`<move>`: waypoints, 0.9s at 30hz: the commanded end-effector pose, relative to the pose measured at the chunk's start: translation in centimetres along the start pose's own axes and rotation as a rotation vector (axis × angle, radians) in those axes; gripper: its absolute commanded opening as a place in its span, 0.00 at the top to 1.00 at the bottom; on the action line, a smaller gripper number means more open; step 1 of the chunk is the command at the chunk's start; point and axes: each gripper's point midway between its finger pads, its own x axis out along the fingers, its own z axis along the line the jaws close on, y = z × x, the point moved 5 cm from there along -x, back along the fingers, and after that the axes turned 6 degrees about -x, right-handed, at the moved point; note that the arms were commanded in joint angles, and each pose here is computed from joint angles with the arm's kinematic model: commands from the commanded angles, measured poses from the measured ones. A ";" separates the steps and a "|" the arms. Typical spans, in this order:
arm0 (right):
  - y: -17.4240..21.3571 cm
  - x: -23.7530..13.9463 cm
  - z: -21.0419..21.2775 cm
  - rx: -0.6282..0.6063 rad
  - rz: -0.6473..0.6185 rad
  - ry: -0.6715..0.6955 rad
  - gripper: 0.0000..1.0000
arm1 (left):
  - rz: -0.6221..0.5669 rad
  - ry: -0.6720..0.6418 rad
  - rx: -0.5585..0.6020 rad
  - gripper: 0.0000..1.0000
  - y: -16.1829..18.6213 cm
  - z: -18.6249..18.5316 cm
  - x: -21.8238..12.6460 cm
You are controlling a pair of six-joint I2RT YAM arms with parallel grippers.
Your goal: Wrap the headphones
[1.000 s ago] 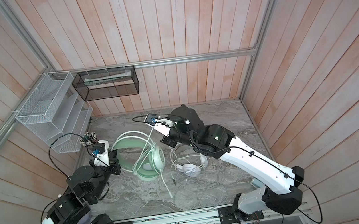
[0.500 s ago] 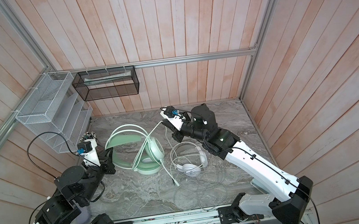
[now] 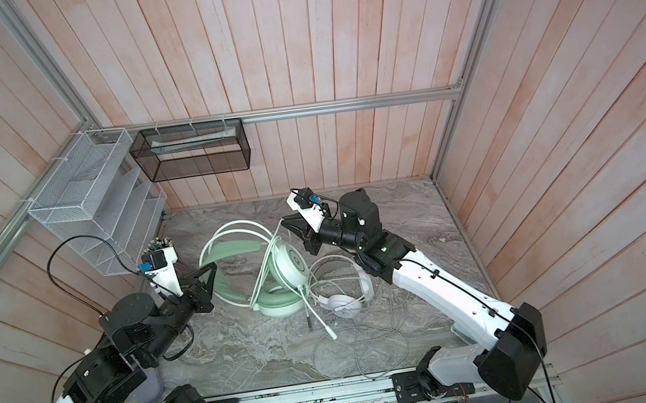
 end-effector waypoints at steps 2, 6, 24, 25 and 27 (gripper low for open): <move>2.0 0.9 -0.7 0.090 -0.018 -0.007 0.79 | -0.110 0.245 -0.202 1.00 -4.7 -4.1 -2.7; 3.7 0.7 0.3 0.138 -0.038 -0.032 0.75 | -0.120 0.241 -0.232 1.00 -5.2 -4.3 -2.7; 13.7 -1.3 4.7 0.314 0.067 -0.024 0.77 | -0.238 0.084 -0.307 1.00 -10.1 -4.7 -2.6; 13.9 -1.4 4.7 0.316 0.070 -0.016 0.78 | -0.251 0.077 -0.308 1.00 -10.4 -4.7 -2.8; 13.7 -1.8 4.7 0.313 0.062 0.002 0.83 | -0.268 0.074 -0.301 1.00 -10.9 -4.8 -2.9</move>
